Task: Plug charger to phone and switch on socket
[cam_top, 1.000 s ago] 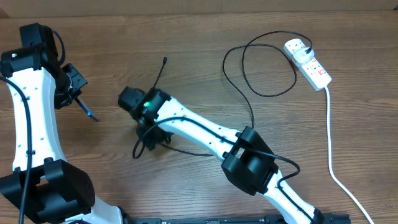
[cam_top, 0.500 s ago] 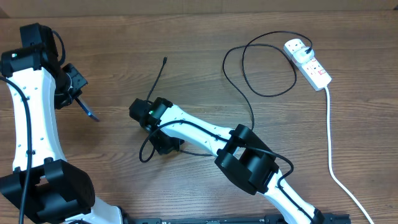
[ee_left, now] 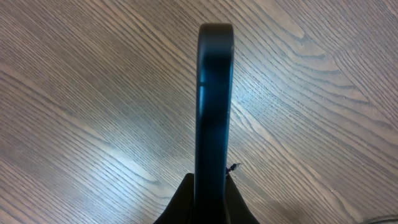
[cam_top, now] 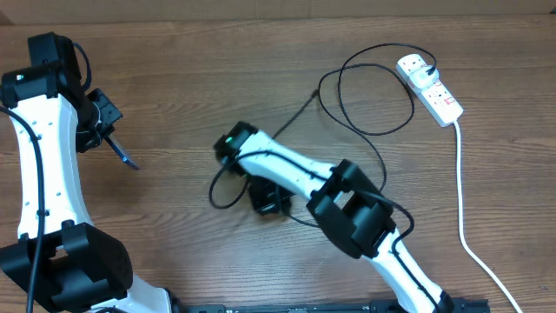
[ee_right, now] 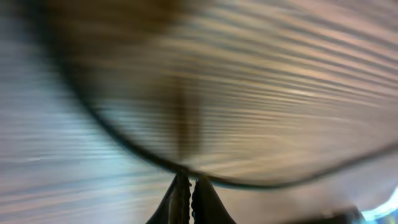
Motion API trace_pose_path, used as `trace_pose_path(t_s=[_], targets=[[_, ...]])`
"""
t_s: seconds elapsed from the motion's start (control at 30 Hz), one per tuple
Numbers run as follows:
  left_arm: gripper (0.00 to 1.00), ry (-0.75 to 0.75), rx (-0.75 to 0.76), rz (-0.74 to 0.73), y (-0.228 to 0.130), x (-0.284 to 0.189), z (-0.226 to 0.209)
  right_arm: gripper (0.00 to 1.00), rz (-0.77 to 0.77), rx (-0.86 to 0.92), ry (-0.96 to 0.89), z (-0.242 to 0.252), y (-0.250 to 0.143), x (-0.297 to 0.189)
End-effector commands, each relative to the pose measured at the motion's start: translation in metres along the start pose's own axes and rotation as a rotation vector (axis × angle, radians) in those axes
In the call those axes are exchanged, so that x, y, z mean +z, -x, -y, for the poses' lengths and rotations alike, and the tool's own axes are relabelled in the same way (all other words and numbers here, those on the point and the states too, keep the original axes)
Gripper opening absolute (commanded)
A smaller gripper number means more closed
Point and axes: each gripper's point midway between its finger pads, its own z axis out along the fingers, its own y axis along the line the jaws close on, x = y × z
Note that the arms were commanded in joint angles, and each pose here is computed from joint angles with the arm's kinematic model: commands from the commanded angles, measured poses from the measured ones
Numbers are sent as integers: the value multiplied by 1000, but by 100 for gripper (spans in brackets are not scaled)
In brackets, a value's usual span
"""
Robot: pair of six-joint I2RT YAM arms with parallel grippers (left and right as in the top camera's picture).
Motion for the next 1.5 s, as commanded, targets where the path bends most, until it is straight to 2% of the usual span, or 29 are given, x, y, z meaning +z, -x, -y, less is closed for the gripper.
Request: trace_pose_path(t_s=[0.0,0.27,0.37,0.47,0.53,0.57,0.63,0.7,0.73,0.8,0.87,0.93,1.07,1.17,1.3,1.47], targets=[[4,-12,-8,19,3,-7,2,4,-12,111,-87,33,6,6],[4,-15,-8,25,4,-7,2,4,-122,245,-195,99,-13,40],[4,-21,-10,34,7,-7,4,4,-72,275,-161,108,-16,29],[4,-60,-10,36,8,-7,11,5,65,305,-66,113,-15,-10],[4,-85,-10,32,8,-8,16,15,147,302,28,110,-12,-35],[4,-95,-10,30,8,-8,18,23,199,303,89,108,-7,-49],[4,-109,-9,28,8,-8,20,53,300,329,198,105,5,-77],[4,-110,-9,27,8,-8,20,70,388,351,297,103,21,-101],[4,-109,-9,25,7,-8,20,75,426,356,347,101,30,-112],[4,-109,-8,21,6,-8,20,74,499,370,461,95,52,-132],[4,-111,-7,17,5,-8,20,68,559,379,562,90,72,-147],[4,-122,-6,9,4,-8,22,67,610,428,630,87,93,-158],[4,-139,-6,1,3,-9,25,65,605,477,631,75,113,-146],[4,-171,-5,-12,0,-10,31,64,550,533,582,63,124,-117],[4,-201,-4,-28,-2,-11,36,59,495,531,546,43,133,-88],[4,-201,0,-28,-2,-11,36,59,474,523,492,24,134,-67]])
